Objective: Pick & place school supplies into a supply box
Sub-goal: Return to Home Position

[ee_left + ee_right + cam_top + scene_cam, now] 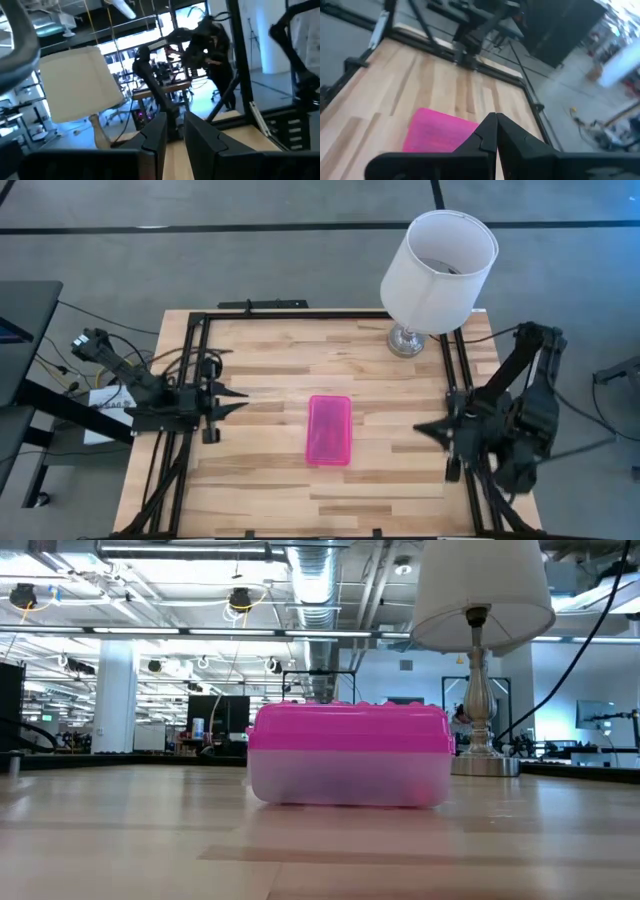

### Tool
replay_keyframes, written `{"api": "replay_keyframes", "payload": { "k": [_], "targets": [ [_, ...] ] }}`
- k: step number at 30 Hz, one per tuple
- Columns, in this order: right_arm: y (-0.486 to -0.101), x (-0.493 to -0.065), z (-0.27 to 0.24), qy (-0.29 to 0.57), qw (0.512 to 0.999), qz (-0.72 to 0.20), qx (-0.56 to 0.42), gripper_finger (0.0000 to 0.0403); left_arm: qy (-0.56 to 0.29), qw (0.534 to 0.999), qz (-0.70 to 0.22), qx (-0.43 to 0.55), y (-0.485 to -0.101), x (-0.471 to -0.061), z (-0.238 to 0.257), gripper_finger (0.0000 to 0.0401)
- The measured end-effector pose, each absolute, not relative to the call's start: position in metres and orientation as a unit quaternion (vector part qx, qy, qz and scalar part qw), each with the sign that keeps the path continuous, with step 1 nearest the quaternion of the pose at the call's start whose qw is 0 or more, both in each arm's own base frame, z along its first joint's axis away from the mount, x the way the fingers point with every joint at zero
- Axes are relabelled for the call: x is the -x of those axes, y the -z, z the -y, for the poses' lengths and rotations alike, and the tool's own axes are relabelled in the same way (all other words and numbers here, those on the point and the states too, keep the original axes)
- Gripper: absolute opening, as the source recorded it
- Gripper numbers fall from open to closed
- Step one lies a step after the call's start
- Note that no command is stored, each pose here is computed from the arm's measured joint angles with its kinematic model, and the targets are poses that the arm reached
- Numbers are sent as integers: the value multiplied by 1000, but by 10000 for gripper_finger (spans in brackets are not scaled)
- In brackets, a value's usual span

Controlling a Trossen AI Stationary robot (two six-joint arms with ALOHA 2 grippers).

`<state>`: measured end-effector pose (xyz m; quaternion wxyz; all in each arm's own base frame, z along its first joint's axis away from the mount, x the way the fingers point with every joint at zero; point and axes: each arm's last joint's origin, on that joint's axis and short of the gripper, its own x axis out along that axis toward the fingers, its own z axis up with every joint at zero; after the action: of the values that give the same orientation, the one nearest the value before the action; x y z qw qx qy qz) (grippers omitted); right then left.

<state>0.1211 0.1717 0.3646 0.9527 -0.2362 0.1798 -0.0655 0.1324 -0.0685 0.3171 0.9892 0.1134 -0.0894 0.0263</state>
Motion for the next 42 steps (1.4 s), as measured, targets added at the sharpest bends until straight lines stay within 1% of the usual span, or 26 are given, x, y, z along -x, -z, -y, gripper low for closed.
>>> {"api": "replay_keyframes", "payload": {
  "k": [2, 8, 11, 17, 21, 23, 26, 27, 29, 31, 32, 33, 37, 40, 42],
  "targets": [
    [-360, -116, -157, 84, 957, -174, 216, 0, -23, 990, 80, -114, -312, -125, 64, 61],
    [-334, -94, -114, 128, 967, -139, 171, 0, -86, 987, 53, -128, -288, -112, 51, 61],
    [-319, -84, -96, 135, 974, -119, 137, 0, -92, 984, 53, -144, -273, -103, 45, 61],
    [-286, -74, -77, 134, 983, -89, 92, 0, -109, 980, 101, -132, -234, -86, 33, 61],
    [-264, -70, -71, 125, 987, -73, 70, 0, -140, 975, 134, -108, -205, -79, 25, 61],
    [-256, -69, -68, 109, 990, -69, 60, 0, -165, 973, 119, -106, -201, -81, 24, 61],
    [-252, -70, -65, 64, 995, -53, 47, 0, -154, 976, 114, -104, -199, -84, 23, 61],
    [-253, -72, -65, 34, 997, -38, 49, 0, -147, 976, 119, -104, -199, -84, 23, 61],
    [-253, -76, -68, -53, 996, 14, 74, 0, -128, 977, 135, -100, -200, -84, 22, 61],
    [-252, -79, -70, -134, 982, 73, 111, 0, -109, 979, 144, -93, -200, -85, 21, 61],
    [-250, -80, -70, -152, 977, 87, 125, 0, -100, 981, 139, -94, -198, -86, 21, 61],
    [-249, -83, -68, -151, 976, 91, 130, 0, -93, 982, 135, -92, -197, -87, 21, 61],
    [-237, -96, -56, -90, 987, 60, 118, 0, -65, 985, 139, -80, -196, -89, 19, 61],
    [-227, -110, -50, -112, 986, 33, 117, 0, -48, 987, 132, -79, -194, -91, 18, 61],
    [-225, -117, -45, -121, 985, 27, 117, 0, -55, 987, 126, -78, -193, -93, 16, 61]
  ]
}}
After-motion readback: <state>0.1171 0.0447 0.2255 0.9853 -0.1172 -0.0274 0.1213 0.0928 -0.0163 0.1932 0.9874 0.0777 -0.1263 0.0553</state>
